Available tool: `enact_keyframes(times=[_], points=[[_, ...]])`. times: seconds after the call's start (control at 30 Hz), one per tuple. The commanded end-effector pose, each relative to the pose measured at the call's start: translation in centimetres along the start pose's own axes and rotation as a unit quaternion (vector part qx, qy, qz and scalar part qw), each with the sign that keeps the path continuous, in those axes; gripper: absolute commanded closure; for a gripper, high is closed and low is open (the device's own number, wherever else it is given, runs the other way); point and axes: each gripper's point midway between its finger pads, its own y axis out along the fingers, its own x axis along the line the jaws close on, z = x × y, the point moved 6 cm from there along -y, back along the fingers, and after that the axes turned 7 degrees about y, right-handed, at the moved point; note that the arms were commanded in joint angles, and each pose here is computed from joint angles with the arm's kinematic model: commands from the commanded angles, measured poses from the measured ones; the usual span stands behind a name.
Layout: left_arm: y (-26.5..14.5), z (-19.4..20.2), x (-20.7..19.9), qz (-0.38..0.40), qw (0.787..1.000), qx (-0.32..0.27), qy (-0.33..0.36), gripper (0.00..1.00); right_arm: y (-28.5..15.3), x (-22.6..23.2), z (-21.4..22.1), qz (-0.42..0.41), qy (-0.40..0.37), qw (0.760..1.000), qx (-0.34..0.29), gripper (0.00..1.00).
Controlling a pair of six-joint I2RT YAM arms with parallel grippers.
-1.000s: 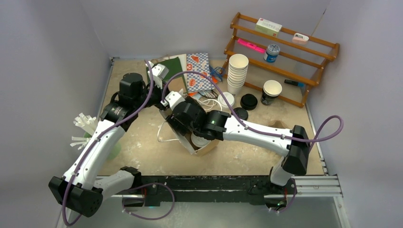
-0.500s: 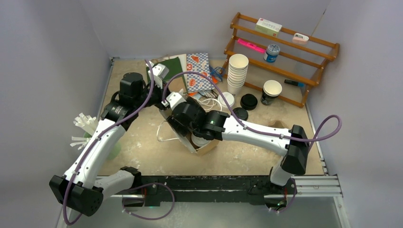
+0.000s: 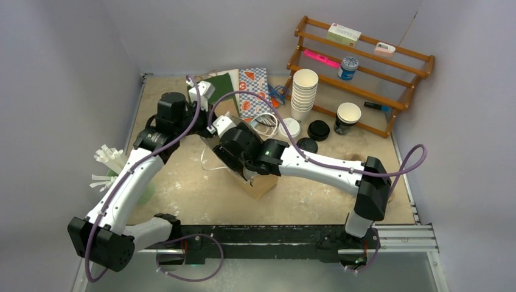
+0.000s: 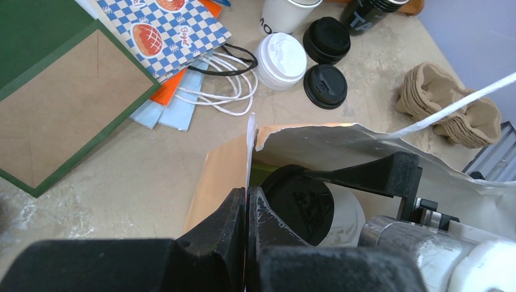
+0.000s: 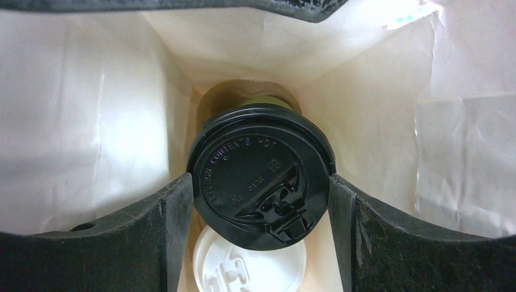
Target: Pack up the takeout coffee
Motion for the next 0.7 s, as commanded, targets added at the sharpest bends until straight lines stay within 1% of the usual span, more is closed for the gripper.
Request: enact_keyframes(times=[0.0, 0.43, 0.67], points=[[0.3, -1.8, -1.8, 0.053, 0.998, -0.040, 0.015, 1.00, 1.8, -1.1, 2.4, 0.017, -0.025, 0.998, 0.055, 0.54], [1.0, -1.8, 0.8, -0.043, 0.999, -0.015, 0.028, 1.00, 2.5, -1.8, 2.5, -0.002, -0.027, 0.997, 0.068, 0.54], [2.3, -0.8, 0.5, -0.005, 1.000, -0.004, 0.027, 1.00, 2.3, -1.9, 2.2, -0.005, -0.027, 0.998, 0.053, 0.54]])
